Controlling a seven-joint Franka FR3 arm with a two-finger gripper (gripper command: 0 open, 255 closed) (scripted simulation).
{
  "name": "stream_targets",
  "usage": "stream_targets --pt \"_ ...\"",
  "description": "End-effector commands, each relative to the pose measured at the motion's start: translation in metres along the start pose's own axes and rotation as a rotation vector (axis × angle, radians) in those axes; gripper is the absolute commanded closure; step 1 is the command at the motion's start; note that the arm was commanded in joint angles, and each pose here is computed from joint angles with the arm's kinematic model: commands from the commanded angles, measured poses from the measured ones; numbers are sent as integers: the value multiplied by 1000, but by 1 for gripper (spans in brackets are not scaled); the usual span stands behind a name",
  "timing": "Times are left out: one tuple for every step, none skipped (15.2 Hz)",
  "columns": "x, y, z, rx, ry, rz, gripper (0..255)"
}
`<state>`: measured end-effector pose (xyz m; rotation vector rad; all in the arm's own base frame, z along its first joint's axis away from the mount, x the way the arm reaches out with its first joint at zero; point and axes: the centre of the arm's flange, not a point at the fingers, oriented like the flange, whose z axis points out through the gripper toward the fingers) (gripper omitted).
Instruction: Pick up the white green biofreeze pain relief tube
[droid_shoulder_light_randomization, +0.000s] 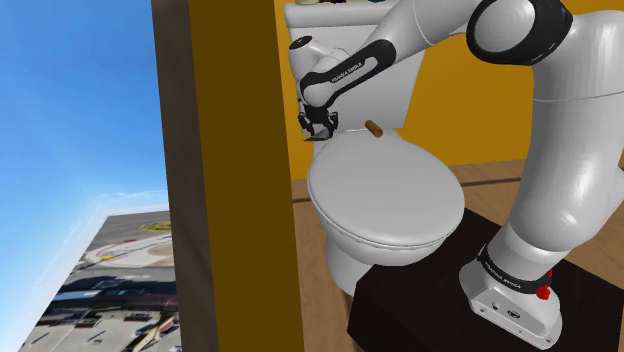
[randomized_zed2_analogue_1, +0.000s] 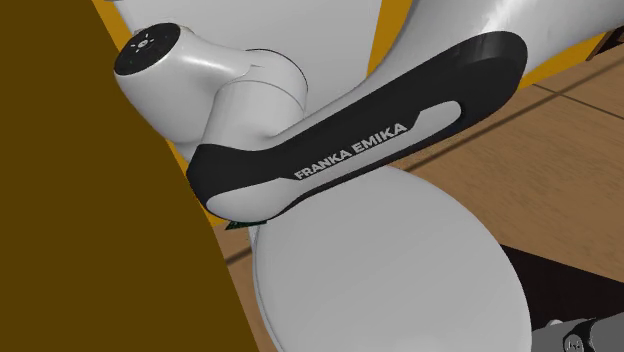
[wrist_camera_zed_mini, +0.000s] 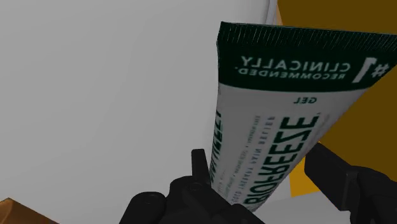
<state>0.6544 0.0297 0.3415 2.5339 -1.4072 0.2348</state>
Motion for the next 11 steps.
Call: stream_targets --pt "3 1 -10 0 0 0 255" --pt "5 1 -16 0 0 0 255" --pt "6 2 -21 0 0 0 255" --pt "7 3 -26 0 0 0 255" --pt "9 3 -31 0 0 0 255" --pt "10 4 -36 0 0 0 255" --pt "11 5 -41 0 0 0 255" --pt "13 5 -46 0 0 0 255" --pt "14 6 -51 0 0 0 255" --pt "14 6 -52 0 0 0 255" --pt "14 6 -52 0 0 0 255"
